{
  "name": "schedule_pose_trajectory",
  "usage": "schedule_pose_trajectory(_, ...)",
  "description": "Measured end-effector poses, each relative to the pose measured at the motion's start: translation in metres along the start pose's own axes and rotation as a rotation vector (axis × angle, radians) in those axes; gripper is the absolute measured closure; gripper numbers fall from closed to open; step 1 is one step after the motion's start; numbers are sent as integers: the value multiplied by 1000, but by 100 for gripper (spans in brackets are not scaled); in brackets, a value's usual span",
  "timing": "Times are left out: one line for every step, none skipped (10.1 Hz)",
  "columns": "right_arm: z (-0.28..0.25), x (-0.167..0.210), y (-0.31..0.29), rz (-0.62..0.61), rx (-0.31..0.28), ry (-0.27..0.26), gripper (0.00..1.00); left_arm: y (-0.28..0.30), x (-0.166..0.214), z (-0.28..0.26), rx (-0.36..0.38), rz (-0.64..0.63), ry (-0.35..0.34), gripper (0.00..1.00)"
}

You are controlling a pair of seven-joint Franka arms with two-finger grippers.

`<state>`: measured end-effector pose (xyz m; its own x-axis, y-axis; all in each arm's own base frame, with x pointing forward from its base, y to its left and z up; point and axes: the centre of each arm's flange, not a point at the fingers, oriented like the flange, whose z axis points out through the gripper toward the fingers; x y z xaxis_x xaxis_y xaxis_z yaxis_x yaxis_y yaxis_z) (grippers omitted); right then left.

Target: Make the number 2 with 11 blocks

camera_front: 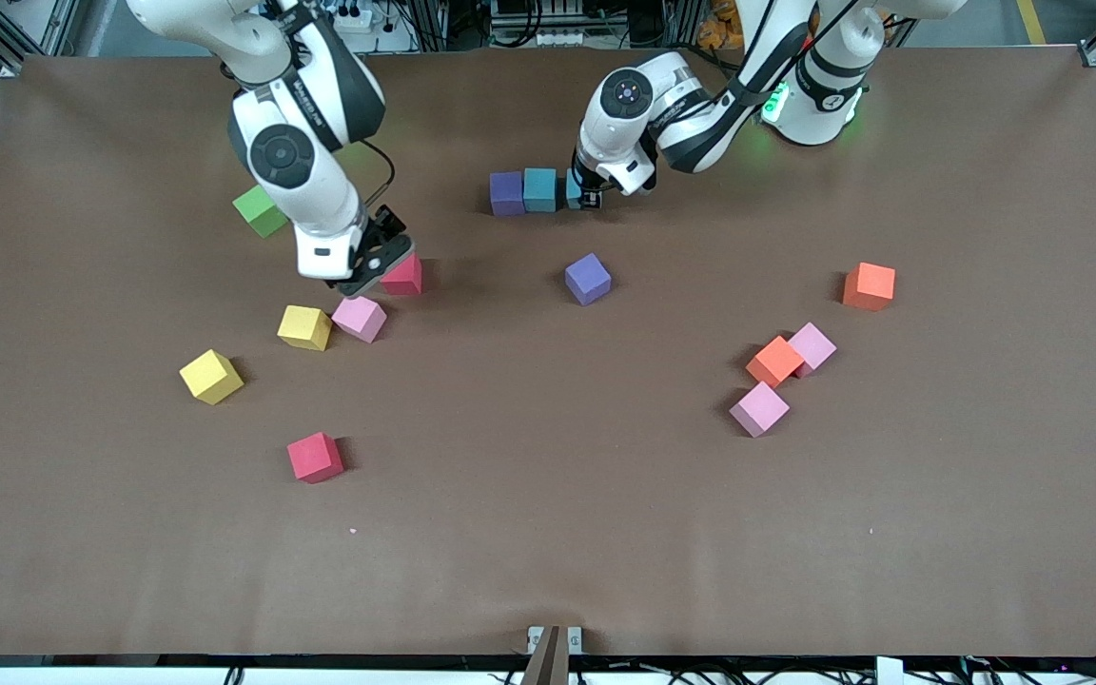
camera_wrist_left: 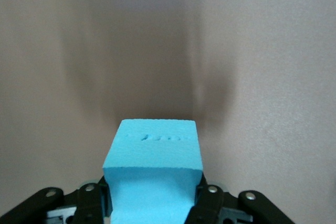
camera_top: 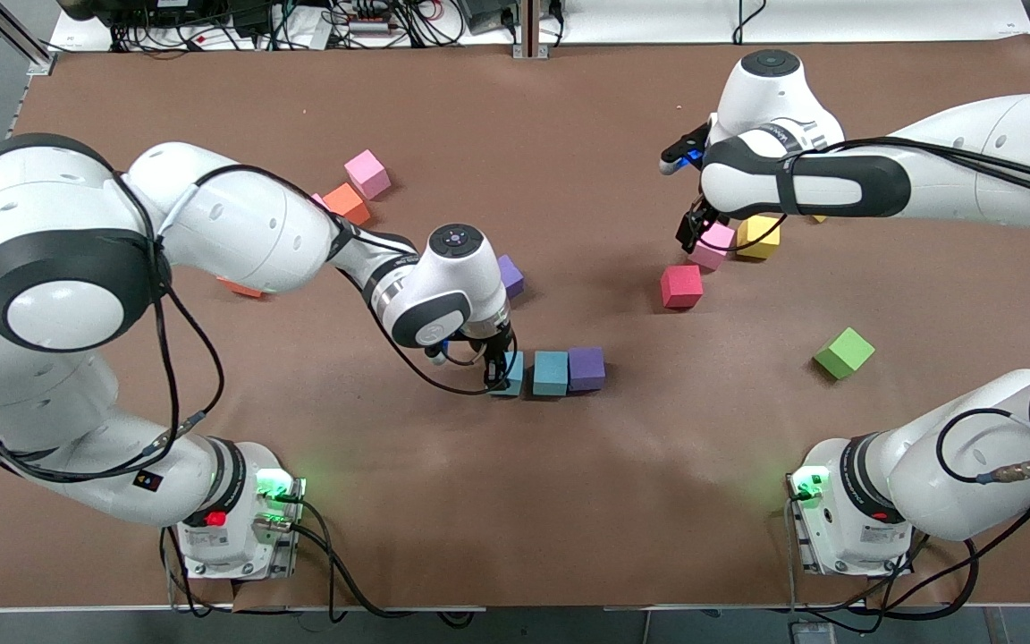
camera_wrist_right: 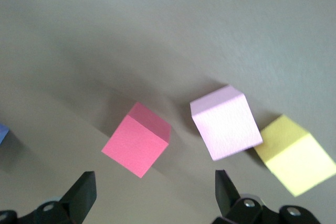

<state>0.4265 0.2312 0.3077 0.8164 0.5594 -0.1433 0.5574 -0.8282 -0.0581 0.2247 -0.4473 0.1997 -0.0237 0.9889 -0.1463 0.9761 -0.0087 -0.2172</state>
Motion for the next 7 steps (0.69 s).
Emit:
schedule_pose_trajectory(4,-2,-3,104,0,-21,0,1,-1,-1,-5,-4,-8,44)
schedule_pose_trajectory(7,-2,-8,203,-3,-28,0,1,-2,-2,-10,-5,-15,44)
schedule_pose_trajectory(10,-2,-14,273,-7,-33,0,1,-2,-2,-12,-4,-19,44)
schedule_pose_trajectory(14,-1,-20,311,-11,-33,0,0,-3,-2,-14,-2,-21,44)
schedule_pose_trajectory(18,1,-21,334,-13,-32,0,-1,-5,-2,-16,1,-26,44)
schedule_pose_trajectory(26,3,-18,366,-14,-34,0,-4,-7,-1,-17,9,-27,44)
schedule_pose_trajectory(32,4,-17,413,-17,-36,0,-7,-8,-1,-18,15,-28,44)
